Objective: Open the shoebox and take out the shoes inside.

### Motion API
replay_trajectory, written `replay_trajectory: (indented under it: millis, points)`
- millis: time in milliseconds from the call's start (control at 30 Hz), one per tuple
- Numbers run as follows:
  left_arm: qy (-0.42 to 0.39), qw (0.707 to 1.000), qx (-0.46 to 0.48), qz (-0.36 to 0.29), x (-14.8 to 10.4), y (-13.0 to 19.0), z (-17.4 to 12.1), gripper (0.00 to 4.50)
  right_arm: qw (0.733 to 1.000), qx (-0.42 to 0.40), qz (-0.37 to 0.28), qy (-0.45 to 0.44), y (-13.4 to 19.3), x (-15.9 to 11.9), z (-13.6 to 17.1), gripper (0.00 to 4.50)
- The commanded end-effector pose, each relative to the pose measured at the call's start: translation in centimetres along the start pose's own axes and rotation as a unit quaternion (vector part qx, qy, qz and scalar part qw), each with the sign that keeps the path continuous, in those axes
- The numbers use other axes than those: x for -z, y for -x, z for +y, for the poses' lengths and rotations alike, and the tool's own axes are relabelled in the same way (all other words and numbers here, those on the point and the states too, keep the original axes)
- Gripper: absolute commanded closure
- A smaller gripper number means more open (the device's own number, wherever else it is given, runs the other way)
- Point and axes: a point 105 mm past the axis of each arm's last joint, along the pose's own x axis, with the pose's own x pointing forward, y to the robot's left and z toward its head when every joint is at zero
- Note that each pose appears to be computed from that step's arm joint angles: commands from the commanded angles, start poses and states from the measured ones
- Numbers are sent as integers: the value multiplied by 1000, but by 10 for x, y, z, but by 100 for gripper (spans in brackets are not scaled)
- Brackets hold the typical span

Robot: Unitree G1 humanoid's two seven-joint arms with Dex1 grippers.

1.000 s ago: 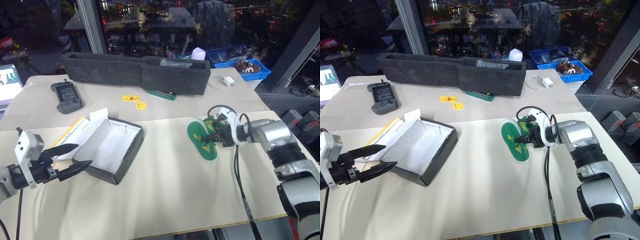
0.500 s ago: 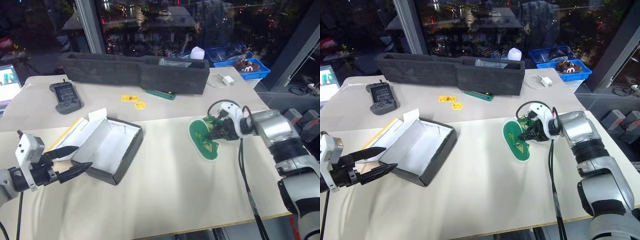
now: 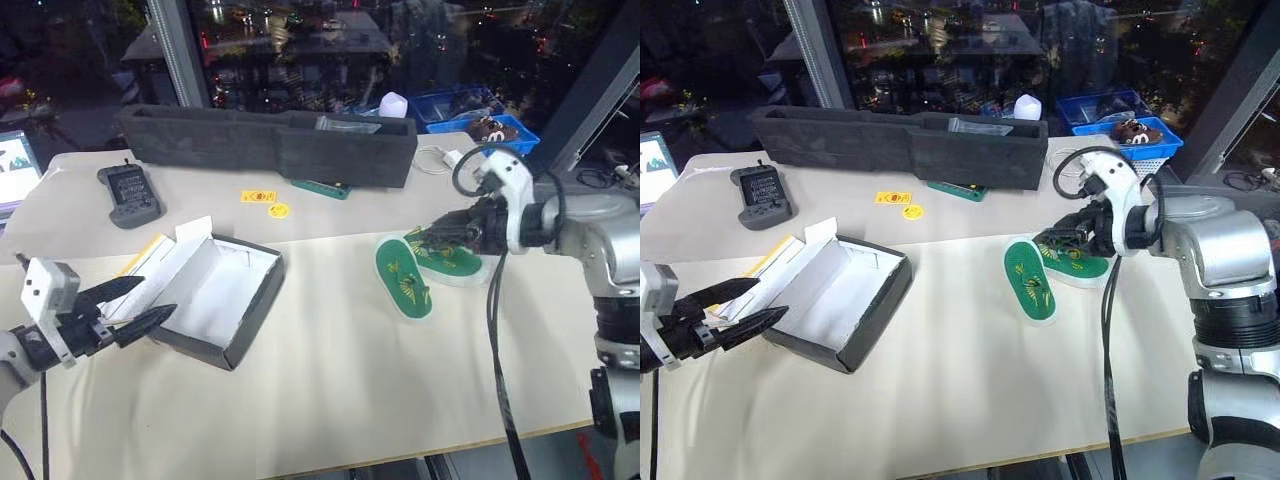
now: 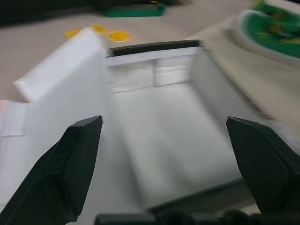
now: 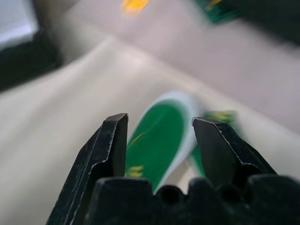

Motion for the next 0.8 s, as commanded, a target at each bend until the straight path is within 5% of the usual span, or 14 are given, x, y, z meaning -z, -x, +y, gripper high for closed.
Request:
replay_trajectory:
  millis: [33,100,233,600,800]
  points:
    - [-10,984,-179,4,11,2,40,0,976,178,-119,33,32,-14,-27,180]
    - [3,970,-243,-27,9,9,54,0,964,229,-137,12,42,-7,-35,180]
    - [23,936,-349,-20,32,23,71,0,943,303,-90,105,63,23,-41,180]
    - [11,903,-428,-30,58,45,101,0,948,302,-22,101,69,113,-21,180]
    - [15,899,-437,-41,62,48,103,0,948,312,-28,47,69,127,-24,180]
